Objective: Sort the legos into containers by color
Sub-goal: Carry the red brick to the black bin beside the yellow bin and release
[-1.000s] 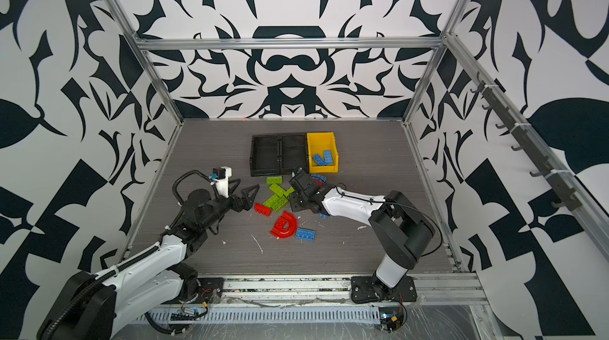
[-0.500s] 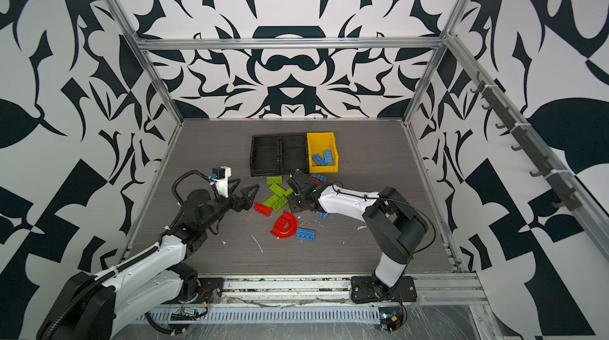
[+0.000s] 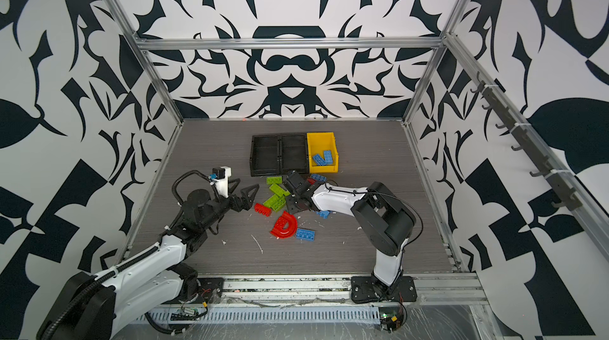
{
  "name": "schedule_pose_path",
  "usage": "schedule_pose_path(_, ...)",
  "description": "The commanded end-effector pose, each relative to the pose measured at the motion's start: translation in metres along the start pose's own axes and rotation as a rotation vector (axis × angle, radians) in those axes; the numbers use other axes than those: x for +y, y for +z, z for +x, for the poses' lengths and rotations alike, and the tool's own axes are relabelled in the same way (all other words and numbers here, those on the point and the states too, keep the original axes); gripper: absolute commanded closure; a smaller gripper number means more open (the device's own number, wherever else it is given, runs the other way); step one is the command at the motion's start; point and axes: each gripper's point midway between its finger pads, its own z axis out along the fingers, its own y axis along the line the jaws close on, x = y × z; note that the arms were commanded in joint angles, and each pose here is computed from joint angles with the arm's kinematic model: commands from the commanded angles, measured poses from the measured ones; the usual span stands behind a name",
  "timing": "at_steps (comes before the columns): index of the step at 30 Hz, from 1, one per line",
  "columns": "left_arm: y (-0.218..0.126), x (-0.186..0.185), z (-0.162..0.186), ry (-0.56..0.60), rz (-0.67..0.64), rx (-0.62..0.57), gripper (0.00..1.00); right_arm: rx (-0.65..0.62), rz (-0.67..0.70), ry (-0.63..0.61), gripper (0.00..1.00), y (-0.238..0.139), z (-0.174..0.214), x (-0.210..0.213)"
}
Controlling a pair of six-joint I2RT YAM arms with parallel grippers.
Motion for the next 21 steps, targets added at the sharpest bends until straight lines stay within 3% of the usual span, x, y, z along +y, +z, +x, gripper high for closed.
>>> schedule_pose_path(1, -0.001, -0.003, -0.005, -0.003, 0.004, -0.012, 0.00, -0.074, 0.004, -0.009, 0.84, -0.025, -0.016, 0.002)
schedule_pose_path(6, -0.002, -0.002, -0.005, -0.003, 0.002, -0.016, 0.00, -0.138, -0.016, -0.016, 0.86, -0.050, -0.032, 0.003)
schedule_pose_path(13, -0.002, -0.002, -0.005, -0.002, -0.001, -0.015, 0.00, -0.261, -0.070, -0.022, 0.85, -0.084, -0.091, 0.001)
schedule_pose_path(21, -0.003, 0.002, -0.005, 0.006, -0.022, -0.020, 0.00, -0.364, -0.077, -0.002, 0.83, -0.078, -0.161, -0.015)
